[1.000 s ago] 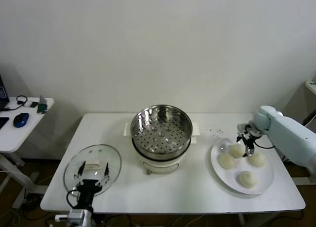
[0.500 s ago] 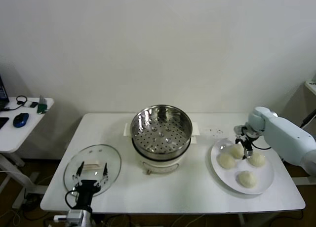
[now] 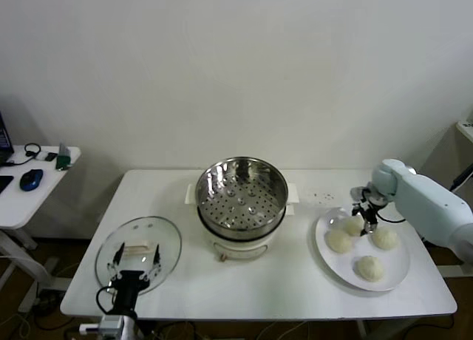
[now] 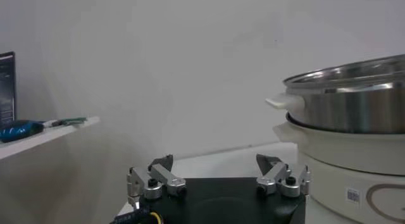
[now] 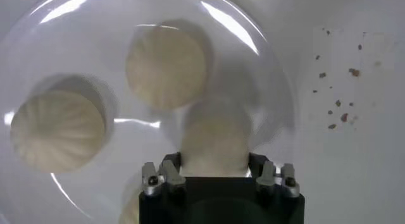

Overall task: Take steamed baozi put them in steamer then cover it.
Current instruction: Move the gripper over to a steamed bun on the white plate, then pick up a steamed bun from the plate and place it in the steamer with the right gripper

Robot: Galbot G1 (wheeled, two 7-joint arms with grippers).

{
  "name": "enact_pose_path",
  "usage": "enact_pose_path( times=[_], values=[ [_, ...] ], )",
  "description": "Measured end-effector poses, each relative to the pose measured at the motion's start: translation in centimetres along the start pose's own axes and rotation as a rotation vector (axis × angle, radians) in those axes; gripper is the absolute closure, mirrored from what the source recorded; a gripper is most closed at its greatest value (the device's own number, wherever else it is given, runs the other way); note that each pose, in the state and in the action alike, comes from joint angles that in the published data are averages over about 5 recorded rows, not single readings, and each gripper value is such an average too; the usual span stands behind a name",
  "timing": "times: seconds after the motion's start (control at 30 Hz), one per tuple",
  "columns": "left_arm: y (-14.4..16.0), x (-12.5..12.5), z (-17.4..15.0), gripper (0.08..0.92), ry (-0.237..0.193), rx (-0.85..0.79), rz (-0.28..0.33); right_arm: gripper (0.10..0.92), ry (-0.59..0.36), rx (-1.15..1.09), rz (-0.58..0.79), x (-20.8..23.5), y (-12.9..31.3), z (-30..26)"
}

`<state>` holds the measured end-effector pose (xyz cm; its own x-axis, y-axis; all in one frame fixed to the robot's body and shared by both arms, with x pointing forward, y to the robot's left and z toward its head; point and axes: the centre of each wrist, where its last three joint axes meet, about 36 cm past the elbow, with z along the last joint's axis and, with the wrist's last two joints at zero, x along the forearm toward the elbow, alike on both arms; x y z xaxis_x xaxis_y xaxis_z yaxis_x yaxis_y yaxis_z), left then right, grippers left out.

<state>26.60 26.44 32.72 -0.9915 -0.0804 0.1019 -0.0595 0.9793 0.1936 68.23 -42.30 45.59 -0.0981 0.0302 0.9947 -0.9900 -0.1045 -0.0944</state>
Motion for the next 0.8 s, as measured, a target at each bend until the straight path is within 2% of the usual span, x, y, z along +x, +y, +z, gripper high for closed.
enact_pose_path(
  times=[0.27, 0.5, 0.8],
  values=[
    [-0.1, 0.3, -0.1, 0.177, 0.001, -0.001, 0.002, 0.344, -0.02, 0.061, 0.046, 4.2, -1.2, -0.1],
    [-0.4, 0.3, -0.1, 0.177, 0.005, -0.006, 0.014, 0.344, -0.015, 0.226, 0.116, 11.7, -4.0, -3.1],
    [-0.8, 0.3, 0.2, 0.177, 0.014, -0.007, 0.037, 0.343, 0.006, 0.497, 0.201, 21.6, -7.5, -9.5]
  ],
)
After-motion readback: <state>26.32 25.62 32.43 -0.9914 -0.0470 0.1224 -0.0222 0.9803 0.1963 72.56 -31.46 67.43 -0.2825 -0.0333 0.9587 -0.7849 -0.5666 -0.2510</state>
